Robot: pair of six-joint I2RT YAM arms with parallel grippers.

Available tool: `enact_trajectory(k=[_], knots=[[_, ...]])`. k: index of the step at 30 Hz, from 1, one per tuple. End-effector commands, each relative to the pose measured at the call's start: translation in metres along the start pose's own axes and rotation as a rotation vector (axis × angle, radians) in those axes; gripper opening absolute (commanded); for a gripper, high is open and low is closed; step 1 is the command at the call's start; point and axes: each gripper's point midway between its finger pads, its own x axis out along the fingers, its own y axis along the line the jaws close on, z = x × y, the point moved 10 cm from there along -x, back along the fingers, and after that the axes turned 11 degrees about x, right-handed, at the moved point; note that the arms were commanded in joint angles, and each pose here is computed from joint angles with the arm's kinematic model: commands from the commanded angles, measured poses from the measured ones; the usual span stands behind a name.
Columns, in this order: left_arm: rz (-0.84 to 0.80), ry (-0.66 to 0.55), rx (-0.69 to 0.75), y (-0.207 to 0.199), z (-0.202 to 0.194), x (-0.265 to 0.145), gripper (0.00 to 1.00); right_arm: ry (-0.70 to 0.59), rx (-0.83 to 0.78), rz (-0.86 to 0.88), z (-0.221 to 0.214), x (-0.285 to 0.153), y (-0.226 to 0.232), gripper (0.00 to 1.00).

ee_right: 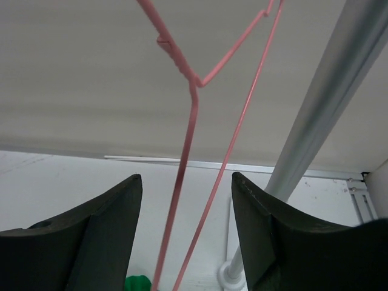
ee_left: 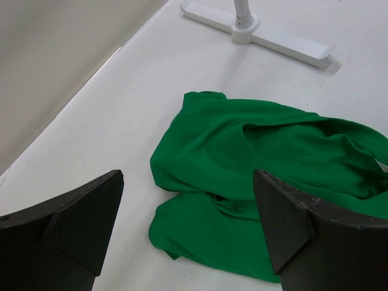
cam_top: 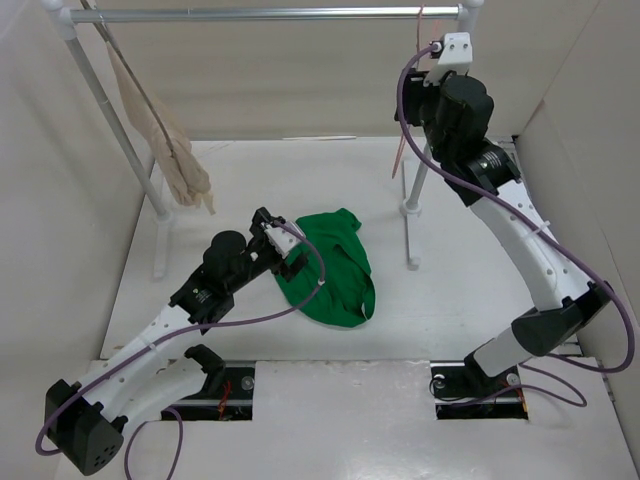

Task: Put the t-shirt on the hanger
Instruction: Grab a hanger with the right arm

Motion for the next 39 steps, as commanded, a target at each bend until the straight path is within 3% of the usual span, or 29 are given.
enact_trajectory(k=[1, 5, 8, 9, 10, 13, 16, 20, 25, 32, 33, 36, 39], knots=[[0.033, -0.047, -0.005, 0.003, 0.007, -0.002, 0.85, -0.008, 0.026, 0.064, 0.003, 0.001, 0.004, 0.66], [0.033, -0.047, -0.005, 0.003, 0.007, -0.002, 0.85, -0.008, 0.026, 0.064, 0.000, 0.005, 0.005, 0.66], [0.033, -0.047, -0.005, 0.003, 0.007, -0.002, 0.85, 0.000, 0.022, 0.053, -0.002, 0.007, 0.005, 0.51], [0.033, -0.047, -0.005, 0.003, 0.007, -0.002, 0.85, 0.005, 0.009, 0.040, -0.003, 0.007, 0.003, 0.44], [0.041, -0.042, -0.005, 0.003, 0.007, -0.002, 0.85, 0.012, 0.005, 0.028, -0.004, 0.006, 0.002, 0.29], [0.036, -0.034, -0.006, 0.002, 0.004, -0.002, 0.85, 0.019, -0.030, 0.017, -0.005, 0.006, 0.000, 0.00], [0.042, -0.043, -0.005, 0.002, 0.005, -0.002, 0.85, 0.000, -0.122, 0.068, -0.001, -0.002, 0.003, 0.00], [0.012, -0.064, -0.022, -0.001, 0.005, 0.002, 0.77, -0.097, -0.259, 0.295, 0.025, -0.017, 0.025, 0.00], [-0.061, -0.063, -0.036, -0.005, 0.005, 0.015, 0.69, -0.131, -0.364, 0.425, 0.035, -0.035, 0.031, 0.00], [-0.216, 0.025, -0.056, -0.017, -0.002, 0.039, 0.75, -0.060, -0.442, 0.646, 0.006, -0.062, 0.026, 0.00], [-0.228, 0.045, -0.052, -0.017, -0.004, 0.043, 0.76, 0.007, -0.439, 0.661, -0.019, -0.065, 0.022, 0.00], [-0.264, 0.061, -0.029, -0.017, -0.003, 0.060, 0.77, 0.112, -0.385, 0.622, -0.061, -0.094, -0.003, 0.00], [-0.284, 0.075, -0.012, -0.015, 0.004, 0.083, 0.78, 0.154, -0.347, 0.509, -0.077, -0.120, -0.033, 0.00]])
